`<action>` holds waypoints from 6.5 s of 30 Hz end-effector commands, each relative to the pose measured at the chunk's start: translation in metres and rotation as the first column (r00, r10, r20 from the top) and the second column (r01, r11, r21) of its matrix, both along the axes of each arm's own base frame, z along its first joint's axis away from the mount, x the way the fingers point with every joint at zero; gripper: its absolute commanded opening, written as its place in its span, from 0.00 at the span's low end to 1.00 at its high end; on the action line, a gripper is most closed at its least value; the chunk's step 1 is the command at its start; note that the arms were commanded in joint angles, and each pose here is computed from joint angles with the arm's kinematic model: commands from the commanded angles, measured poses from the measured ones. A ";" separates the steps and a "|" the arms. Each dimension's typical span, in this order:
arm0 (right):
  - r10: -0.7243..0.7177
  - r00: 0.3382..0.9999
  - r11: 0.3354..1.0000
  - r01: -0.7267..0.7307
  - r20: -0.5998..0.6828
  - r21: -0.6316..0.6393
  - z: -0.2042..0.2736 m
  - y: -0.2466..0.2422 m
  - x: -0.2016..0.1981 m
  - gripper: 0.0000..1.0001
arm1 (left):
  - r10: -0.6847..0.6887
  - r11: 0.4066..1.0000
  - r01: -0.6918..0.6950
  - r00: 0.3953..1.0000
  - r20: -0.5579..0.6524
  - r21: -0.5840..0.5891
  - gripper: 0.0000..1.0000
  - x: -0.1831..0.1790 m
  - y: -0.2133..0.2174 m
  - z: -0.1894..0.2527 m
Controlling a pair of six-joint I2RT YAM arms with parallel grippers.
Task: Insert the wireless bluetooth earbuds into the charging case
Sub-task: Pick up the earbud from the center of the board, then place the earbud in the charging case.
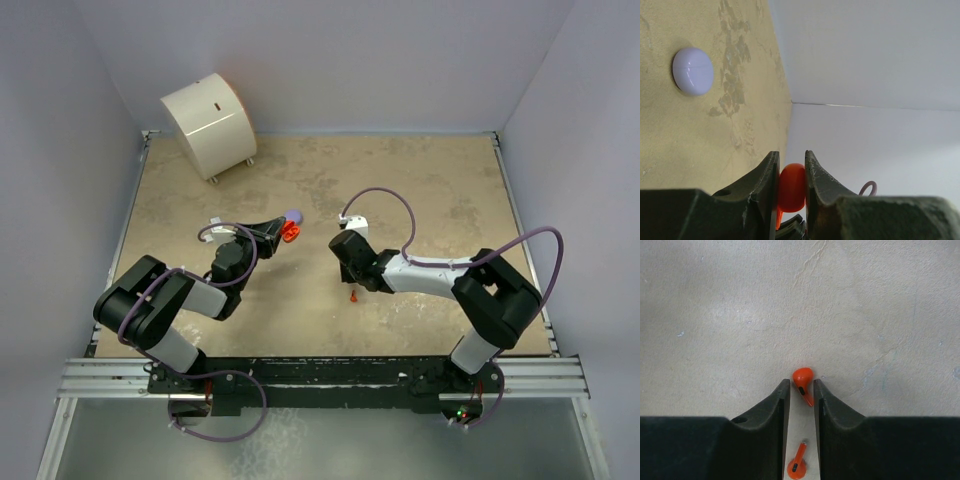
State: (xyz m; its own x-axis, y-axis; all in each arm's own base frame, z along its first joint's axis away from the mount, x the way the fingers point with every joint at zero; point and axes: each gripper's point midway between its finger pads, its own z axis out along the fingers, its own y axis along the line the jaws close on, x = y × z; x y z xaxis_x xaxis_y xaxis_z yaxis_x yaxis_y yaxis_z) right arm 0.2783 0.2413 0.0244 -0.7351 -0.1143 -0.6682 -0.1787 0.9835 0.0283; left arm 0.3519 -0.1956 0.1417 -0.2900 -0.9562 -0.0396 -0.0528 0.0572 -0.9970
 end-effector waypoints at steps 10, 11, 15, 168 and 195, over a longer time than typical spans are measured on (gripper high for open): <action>-0.007 0.999 1.000 0.007 0.048 -0.001 0.017 0.006 0.011 0.28 | 0.014 0.999 -0.011 0.998 0.061 -0.043 0.00 -0.002 0.005 0.022; -0.006 0.999 1.000 0.006 0.050 0.002 0.018 0.007 0.011 0.28 | 0.013 0.999 -0.011 0.998 0.061 -0.042 0.00 -0.002 0.005 0.022; -0.003 0.998 1.000 0.002 0.064 0.014 0.023 0.008 0.012 0.28 | 0.016 0.999 -0.015 0.999 0.051 -0.034 0.00 -0.002 0.006 0.018; -0.163 0.269 0.765 -0.574 0.949 0.294 0.277 0.036 0.009 0.00 | -0.045 0.975 0.058 0.997 0.064 -0.217 0.00 0.001 -0.032 0.072; -0.209 0.057 0.704 -0.684 0.976 0.190 0.306 0.037 -0.020 0.00 | -0.117 0.974 0.119 0.993 0.021 -0.191 0.00 -0.003 -0.060 0.054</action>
State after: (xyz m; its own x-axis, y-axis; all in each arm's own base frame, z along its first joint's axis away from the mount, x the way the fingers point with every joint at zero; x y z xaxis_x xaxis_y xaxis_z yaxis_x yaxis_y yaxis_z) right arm 0.2929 0.3120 0.1910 0.1753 0.1708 -0.9696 -0.6965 0.7175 0.0004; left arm 0.3463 -0.2447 0.1724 -0.3759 -0.9193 0.1161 -0.0972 -0.0855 -0.9916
